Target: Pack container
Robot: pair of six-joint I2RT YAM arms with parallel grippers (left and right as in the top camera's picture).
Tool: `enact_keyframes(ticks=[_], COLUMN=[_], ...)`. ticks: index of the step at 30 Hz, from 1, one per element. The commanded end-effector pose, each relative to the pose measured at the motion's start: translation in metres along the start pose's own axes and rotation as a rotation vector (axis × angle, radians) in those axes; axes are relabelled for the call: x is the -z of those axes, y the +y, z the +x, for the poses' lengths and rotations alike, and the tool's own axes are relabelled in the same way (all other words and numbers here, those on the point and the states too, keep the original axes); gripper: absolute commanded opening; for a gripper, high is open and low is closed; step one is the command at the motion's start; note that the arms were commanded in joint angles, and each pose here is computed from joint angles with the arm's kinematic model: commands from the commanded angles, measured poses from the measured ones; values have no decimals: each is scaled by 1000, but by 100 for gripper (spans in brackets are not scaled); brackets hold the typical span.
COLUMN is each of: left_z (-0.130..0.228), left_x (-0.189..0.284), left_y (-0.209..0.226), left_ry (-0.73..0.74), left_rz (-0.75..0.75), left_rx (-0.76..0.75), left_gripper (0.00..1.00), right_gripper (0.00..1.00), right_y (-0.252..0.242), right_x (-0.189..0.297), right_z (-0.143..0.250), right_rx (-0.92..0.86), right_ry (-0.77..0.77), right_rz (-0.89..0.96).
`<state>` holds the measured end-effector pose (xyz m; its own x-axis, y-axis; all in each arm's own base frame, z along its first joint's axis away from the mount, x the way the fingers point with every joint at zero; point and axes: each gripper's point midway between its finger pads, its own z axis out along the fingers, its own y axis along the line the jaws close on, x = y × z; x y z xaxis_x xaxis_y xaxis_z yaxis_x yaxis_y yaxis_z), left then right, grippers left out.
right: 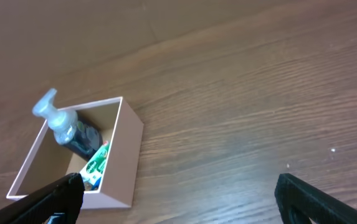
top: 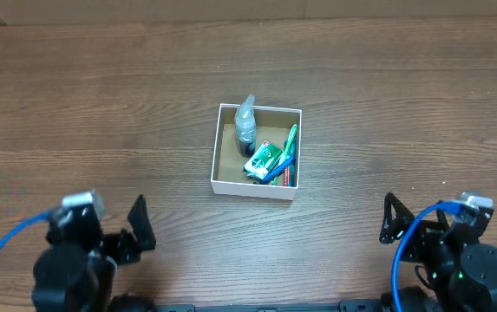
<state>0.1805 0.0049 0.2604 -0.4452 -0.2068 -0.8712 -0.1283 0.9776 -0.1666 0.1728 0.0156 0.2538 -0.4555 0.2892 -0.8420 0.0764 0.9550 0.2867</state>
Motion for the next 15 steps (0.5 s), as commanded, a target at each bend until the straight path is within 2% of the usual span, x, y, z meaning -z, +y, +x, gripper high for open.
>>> enact_keyframes(ticks=[1, 6, 15], left_z=[19, 53, 52], left_x=[8, 11, 11], left_y=[8, 16, 16], left_ry=[22, 165, 162], left_rz=[-19, -55, -54], left_rx=[12, -2, -2], left_gripper=[100, 100, 100], right_gripper=[100, 100, 100], right_y=[-5, -8, -9], right_x=[-2, -2, -2], right_z=[10, 18, 21], right_rx=[7, 11, 13], right_ry=[36, 66, 79], right_rz=[20, 32, 38])
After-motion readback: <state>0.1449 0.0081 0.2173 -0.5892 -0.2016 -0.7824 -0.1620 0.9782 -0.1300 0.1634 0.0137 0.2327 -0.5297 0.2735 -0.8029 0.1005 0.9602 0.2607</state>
